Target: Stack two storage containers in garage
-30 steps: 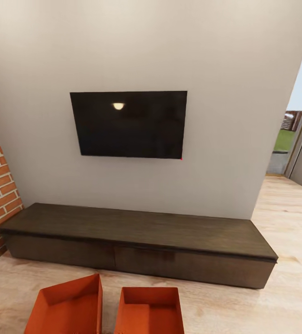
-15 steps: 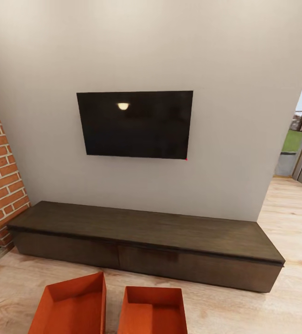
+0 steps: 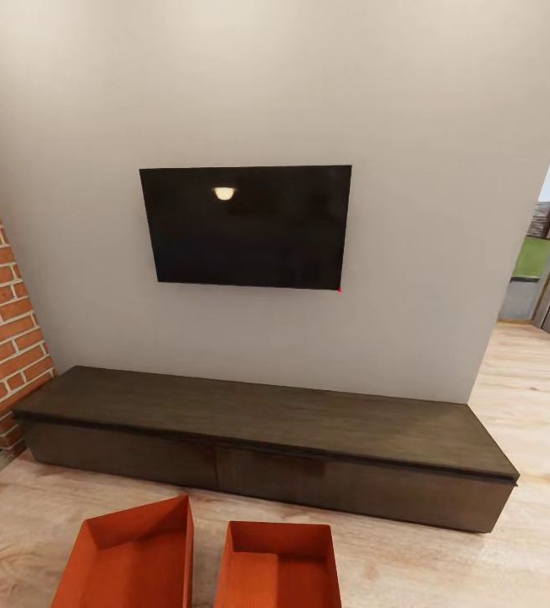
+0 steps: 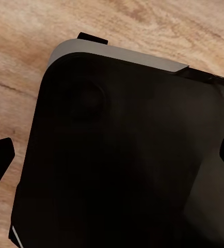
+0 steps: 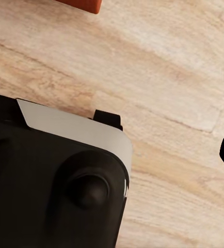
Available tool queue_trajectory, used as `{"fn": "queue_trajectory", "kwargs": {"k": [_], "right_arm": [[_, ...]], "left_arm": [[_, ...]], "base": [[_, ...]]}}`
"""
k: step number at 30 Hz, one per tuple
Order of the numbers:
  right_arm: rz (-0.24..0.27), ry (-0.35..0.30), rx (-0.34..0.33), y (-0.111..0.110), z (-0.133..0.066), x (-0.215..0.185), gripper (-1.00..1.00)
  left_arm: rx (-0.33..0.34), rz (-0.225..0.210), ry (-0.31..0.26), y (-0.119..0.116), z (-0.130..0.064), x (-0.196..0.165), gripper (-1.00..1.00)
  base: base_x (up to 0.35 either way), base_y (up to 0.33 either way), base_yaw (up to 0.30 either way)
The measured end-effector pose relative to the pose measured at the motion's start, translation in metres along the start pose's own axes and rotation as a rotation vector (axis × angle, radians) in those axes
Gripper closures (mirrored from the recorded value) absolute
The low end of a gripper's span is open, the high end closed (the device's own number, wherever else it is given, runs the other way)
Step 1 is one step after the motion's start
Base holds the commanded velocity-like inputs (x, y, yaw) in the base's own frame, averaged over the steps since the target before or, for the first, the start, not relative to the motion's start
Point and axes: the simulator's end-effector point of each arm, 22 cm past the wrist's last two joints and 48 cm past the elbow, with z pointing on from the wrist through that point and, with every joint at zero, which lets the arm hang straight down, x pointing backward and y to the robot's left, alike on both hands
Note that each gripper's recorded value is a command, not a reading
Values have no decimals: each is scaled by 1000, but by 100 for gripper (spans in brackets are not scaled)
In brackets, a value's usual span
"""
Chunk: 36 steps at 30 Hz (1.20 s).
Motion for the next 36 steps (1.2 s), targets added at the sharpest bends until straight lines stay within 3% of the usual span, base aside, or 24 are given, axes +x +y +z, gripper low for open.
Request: {"fn": "queue_trajectory", "kwargs": {"k": [13, 36], "right_arm": [[26, -1, 10, -2, 0, 0, -100], [2, 32, -5, 2, 0, 13, -100]], "left_arm": [[-2, -1, 2, 0, 0, 1, -100], [-12, -1, 37, 5, -1, 14, -100]], "base": [[0, 0, 0], [0, 0, -11]]}}
